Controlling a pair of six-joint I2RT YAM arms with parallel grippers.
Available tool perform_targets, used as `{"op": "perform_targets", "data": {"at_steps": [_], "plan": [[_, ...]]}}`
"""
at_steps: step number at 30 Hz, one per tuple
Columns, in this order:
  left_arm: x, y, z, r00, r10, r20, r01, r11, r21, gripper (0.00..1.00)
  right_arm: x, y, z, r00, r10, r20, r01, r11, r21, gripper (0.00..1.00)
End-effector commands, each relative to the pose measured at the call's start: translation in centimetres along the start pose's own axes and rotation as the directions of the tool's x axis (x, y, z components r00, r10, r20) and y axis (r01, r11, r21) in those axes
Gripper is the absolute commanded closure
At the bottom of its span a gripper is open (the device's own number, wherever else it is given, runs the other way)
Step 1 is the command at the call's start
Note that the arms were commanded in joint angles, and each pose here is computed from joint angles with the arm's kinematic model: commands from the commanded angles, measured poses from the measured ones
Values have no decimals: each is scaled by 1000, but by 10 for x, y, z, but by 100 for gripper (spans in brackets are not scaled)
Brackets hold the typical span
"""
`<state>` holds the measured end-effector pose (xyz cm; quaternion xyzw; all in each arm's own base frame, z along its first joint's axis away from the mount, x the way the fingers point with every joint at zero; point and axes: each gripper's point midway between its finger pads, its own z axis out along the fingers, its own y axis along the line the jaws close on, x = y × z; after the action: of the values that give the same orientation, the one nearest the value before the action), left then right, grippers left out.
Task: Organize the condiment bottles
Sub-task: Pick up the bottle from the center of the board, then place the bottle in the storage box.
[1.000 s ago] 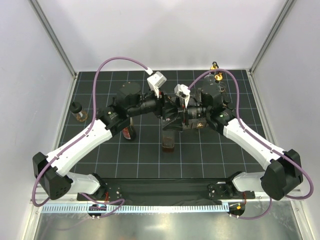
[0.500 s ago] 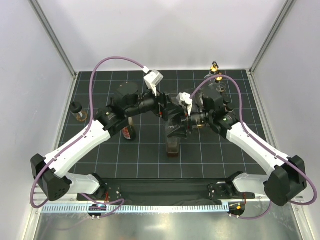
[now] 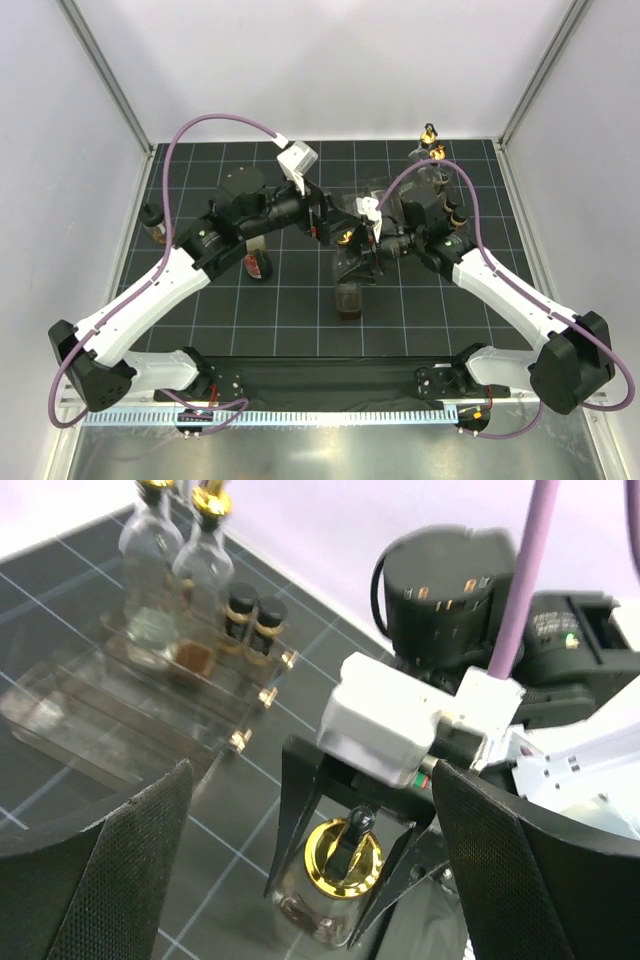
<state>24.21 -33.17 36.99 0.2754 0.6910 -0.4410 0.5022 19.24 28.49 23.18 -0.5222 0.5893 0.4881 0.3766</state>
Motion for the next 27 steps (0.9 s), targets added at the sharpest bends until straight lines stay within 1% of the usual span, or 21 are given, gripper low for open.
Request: {"op": "perform_targets", "data": {"at_steps": [1,6,10,16,21,27], "plan": [[-58,-17,-22,982,79,173,-80,997,-2,1,-6,2,-1,997,-81,8,81,997,14,96],[-66,-13,-31,975,109,193,-102,994,-46,0,2,-3,-1,996,-86,-14,87,996,35,96],[-66,-13,-35,973,121,197,-112,992,-55,0,8,-9,-1,996,-77,-38,79,995,54,96],[-70,-11,-42,968,143,208,-128,988,-81,0,12,-15,-3,993,-98,-63,104,990,91,96],[-77,-6,-52,957,181,227,-154,979,-133,0,16,-19,-7,989,-120,-87,130,985,117,96],[-85,-4,-65,945,215,245,-175,969,-174,0,21,-19,-9,988,-115,-105,128,983,128,96]]}}
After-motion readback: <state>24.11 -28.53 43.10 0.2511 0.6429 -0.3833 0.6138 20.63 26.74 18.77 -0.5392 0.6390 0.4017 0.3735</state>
